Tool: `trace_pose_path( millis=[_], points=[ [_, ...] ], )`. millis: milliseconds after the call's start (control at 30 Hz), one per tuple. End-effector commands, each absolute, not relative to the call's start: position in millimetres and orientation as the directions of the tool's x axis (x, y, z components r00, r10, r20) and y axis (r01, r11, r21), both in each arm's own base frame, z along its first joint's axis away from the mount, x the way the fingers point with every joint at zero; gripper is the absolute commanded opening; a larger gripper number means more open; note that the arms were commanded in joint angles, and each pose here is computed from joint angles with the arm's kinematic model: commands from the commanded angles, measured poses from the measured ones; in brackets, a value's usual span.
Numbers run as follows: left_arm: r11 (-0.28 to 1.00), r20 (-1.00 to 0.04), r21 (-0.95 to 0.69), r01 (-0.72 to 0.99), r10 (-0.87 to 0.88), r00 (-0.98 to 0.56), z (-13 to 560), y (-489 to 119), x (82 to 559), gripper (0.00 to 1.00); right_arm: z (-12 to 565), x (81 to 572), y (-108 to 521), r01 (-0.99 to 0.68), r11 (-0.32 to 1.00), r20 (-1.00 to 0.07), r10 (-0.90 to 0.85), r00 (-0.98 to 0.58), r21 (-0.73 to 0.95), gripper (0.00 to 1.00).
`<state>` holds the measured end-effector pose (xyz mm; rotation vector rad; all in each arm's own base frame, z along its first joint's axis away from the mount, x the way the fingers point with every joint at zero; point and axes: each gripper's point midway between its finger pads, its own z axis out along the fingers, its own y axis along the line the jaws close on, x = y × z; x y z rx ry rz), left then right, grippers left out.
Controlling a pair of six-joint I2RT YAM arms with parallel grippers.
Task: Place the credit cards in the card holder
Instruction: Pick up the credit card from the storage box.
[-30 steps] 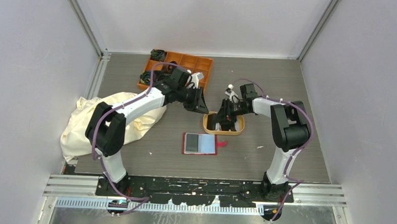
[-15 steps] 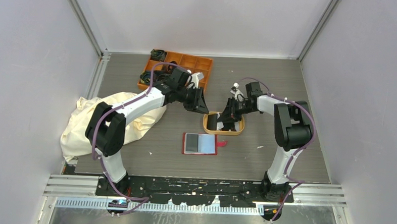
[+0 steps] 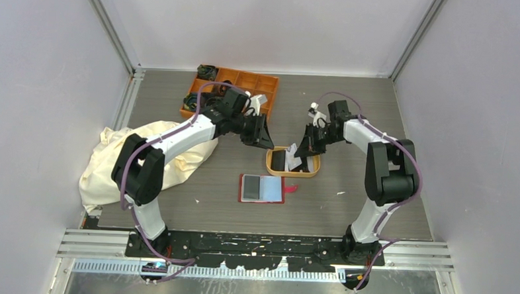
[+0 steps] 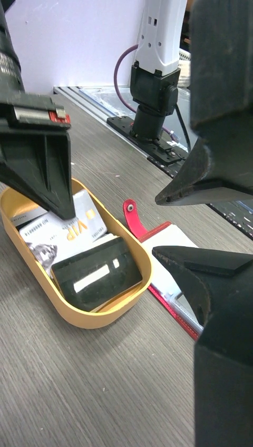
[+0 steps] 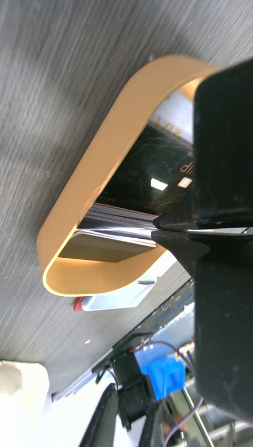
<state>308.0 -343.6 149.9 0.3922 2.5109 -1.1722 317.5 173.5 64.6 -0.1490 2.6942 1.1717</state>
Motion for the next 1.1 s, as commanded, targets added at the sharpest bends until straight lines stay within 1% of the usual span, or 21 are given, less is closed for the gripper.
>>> trace_pose_path(
  millis=[0,100,233,333,400,467,533,633,700,767,933,1067],
  points=[
    [0.537,-0.512,-0.699,0.472,0.085,-0.855,190,-348,311,0.36,97,325,148,-0.302,0.756,-0.357,-0.097,-0.929,0.58,0.01],
    [0.518,-0.556,-0.688,0.509,0.075,-0.828,201,-347,311,0.4,103,323,139,-0.345,0.766,-0.382,-0.14,-0.913,0.543,0.01],
    [0.482,-0.66,-0.649,0.589,0.028,-0.75,225,-343,310,0.46,127,320,140,-0.411,0.732,-0.45,-0.159,-0.879,0.543,0.01],
    [0.476,-0.749,-0.592,0.65,-0.028,-0.662,242,-336,311,0.51,156,309,151,-0.492,0.649,-0.527,-0.162,-0.834,0.58,0.01],
    [0.452,-0.795,-0.57,0.686,-0.092,-0.6,259,-331,307,0.61,179,299,161,-0.558,0.58,-0.595,-0.15,-0.789,0.594,0.01],
    [0.409,-0.801,-0.587,0.698,-0.167,-0.575,268,-327,297,0.68,197,288,172,-0.618,0.488,-0.654,-0.121,-0.747,0.616,0.01],
    [0.336,-0.79,-0.613,0.715,-0.238,-0.565,280,-323,280,0.71,214,278,182,-0.66,0.396,-0.694,-0.073,-0.716,0.639,0.01],
    [0.223,-0.765,-0.636,0.739,-0.312,-0.564,285,-314,251,0.72,230,264,195,-0.697,0.266,-0.72,-0.014,-0.694,0.666,0.01],
    [0.177,-0.769,-0.613,0.77,-0.36,-0.529,283,-305,233,0.71,234,253,206,-0.735,0.201,-0.747,-0.026,-0.665,0.647,0.01],
    [0.17,-0.778,-0.588,0.791,-0.386,-0.495,280,-298,218,0.7,233,236,215,-0.762,0.139,-0.761,-0.067,-0.645,0.633,0.01],
    [0.179,-0.819,-0.53,0.829,-0.359,-0.447,261,-302,185,0.66,230,193,231,-0.823,-0.034,-0.815,-0.172,-0.554,0.567,0.01],
    [0.205,-0.822,-0.533,0.821,-0.355,-0.445,247,-303,176,0.63,228,166,232,-0.85,-0.145,-0.855,-0.211,-0.473,0.506,0.01]
  ],
)
